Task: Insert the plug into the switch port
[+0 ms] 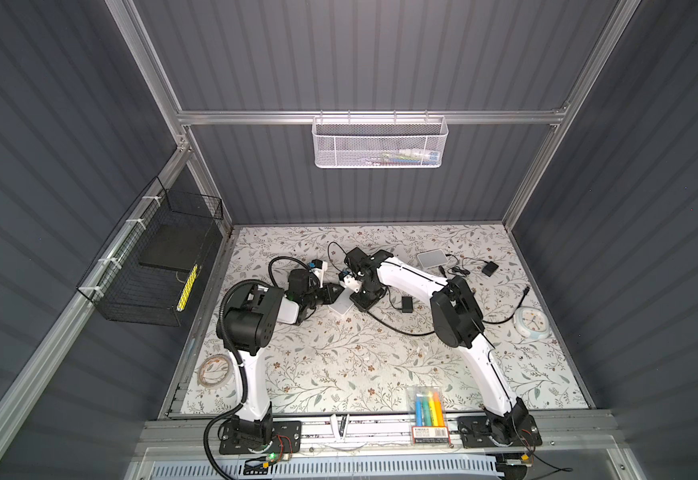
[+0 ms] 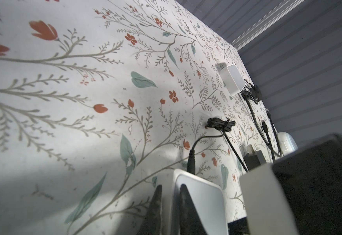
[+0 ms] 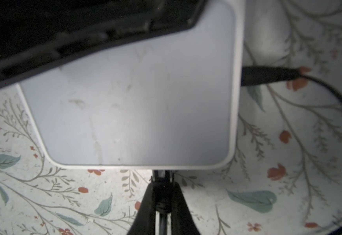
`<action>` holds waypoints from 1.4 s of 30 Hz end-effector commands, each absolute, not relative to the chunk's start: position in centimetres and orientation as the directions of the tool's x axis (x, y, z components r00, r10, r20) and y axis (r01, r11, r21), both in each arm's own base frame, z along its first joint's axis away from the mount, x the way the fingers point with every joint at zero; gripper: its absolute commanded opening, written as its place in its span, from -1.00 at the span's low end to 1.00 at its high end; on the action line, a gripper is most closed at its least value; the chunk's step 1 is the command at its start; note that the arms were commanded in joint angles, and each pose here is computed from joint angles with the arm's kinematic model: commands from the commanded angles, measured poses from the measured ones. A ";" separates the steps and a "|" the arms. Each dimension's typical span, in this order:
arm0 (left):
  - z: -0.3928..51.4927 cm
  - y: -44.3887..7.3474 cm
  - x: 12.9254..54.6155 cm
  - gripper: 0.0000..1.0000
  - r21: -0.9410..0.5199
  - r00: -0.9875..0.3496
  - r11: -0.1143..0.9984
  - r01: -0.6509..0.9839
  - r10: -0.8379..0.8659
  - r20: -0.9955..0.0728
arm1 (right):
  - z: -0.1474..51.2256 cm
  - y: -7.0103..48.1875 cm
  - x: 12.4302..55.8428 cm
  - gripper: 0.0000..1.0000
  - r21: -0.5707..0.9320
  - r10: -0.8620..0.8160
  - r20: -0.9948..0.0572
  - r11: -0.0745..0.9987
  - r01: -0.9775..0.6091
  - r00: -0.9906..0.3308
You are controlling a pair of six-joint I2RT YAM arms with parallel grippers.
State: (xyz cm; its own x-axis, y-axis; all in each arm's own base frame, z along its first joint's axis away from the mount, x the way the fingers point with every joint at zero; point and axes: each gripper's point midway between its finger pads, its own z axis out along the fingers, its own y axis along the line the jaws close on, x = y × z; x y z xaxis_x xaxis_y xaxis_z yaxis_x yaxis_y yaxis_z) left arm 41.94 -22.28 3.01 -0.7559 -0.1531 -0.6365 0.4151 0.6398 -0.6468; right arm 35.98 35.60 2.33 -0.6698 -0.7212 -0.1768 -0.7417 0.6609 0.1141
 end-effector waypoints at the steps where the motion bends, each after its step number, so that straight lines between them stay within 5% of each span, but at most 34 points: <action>1: -7.5 -24.0 28.4 -0.68 -0.755 -0.990 0.643 0.128 0.044 -0.130 | 11.4 44.4 44.6 -1.00 0.064 -0.547 -0.673 0.627 -0.777 -0.497; 15: -6.8 -24.0 29.0 -0.65 -0.755 -0.989 0.643 0.131 0.035 -0.141 | 10.9 44.0 44.2 -1.00 0.054 -0.563 -0.658 0.627 -0.777 -0.500; 27: 0.8 -15.8 37.6 0.06 -0.651 -0.923 0.755 0.081 -0.190 -0.335 | 6.4 40.7 41.6 -0.99 0.044 -0.573 -0.629 0.649 -0.760 -0.525; 35: 7.1 -11.0 39.9 0.17 -0.530 -0.823 0.848 0.010 -0.295 -0.486 | 5.0 40.5 41.2 -0.91 0.054 -0.555 -0.651 0.647 -0.761 -0.518; 42: 10.4 -8.6 37.9 0.20 -0.439 -0.772 0.898 -0.028 -0.299 -0.562 | 4.4 41.9 45.8 -0.74 0.032 -0.492 -0.653 0.742 -0.670 -0.576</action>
